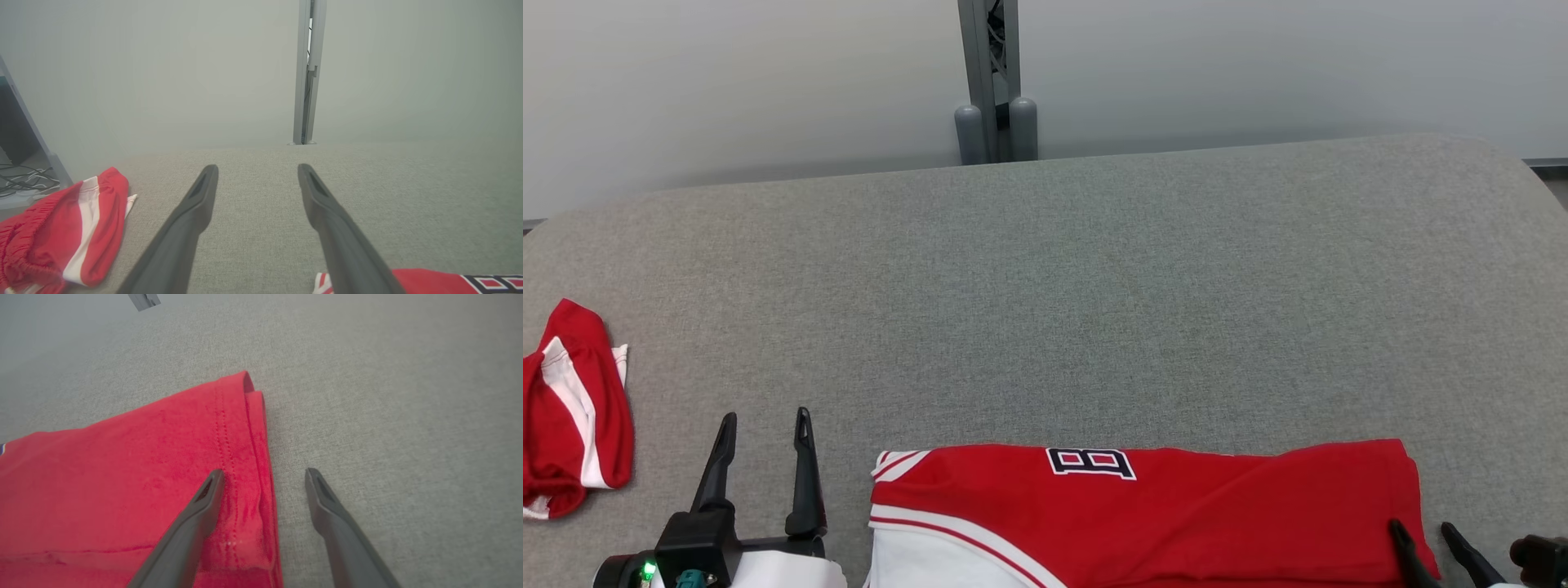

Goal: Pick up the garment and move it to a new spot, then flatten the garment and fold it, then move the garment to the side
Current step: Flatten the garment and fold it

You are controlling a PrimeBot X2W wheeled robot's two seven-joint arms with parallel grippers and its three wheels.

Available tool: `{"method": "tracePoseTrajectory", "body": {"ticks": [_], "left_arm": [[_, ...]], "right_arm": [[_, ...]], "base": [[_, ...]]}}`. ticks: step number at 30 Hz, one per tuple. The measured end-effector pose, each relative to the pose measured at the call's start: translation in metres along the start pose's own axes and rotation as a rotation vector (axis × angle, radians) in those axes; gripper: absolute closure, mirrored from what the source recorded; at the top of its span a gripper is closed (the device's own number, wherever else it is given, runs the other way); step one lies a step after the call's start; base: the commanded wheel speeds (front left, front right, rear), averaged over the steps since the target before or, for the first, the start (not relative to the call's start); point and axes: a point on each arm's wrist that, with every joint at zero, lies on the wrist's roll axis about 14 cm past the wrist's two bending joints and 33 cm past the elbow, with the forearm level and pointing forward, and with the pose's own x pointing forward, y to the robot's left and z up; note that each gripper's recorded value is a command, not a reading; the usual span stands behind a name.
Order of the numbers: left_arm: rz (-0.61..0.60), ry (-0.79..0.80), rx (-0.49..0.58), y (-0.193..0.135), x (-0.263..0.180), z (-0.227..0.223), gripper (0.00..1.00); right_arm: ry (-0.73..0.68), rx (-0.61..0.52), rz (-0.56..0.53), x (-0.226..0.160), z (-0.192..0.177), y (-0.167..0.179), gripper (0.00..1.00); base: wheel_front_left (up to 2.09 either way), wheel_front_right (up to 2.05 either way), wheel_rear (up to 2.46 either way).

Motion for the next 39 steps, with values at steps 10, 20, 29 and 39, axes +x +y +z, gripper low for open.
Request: {"method": "tracePoseTrajectory", "body": {"ticks": [10, 20, 29, 39], "left_arm": [[-0.006, 0.006, 0.020, 0.004, 0.004, -0.003, 0.00], [-0.007, 0.000, 0.026, 0.005, 0.002, -0.001, 0.00], [-0.004, 0.000, 0.026, 0.006, 0.000, 0.000, 0.00], [-0.003, -0.003, 0.017, 0.006, 0.000, 0.001, 0.00]], "right_arm": [[0.059, 0.051, 0.027, 0.009, -0.014, 0.012, 0.00], [0.080, 0.067, 0.079, 0.014, -0.018, 0.031, 0.00], [0.094, 0.089, 0.118, 0.016, -0.021, 0.046, 0.50], [0.085, 0.061, 0.128, 0.018, -0.015, 0.046, 1.00]], "base": [[0.00, 0.00, 0.00], [0.00, 0.00, 0.00], [0.00, 0.00, 0.00], [0.00, 0.00, 0.00]]}}
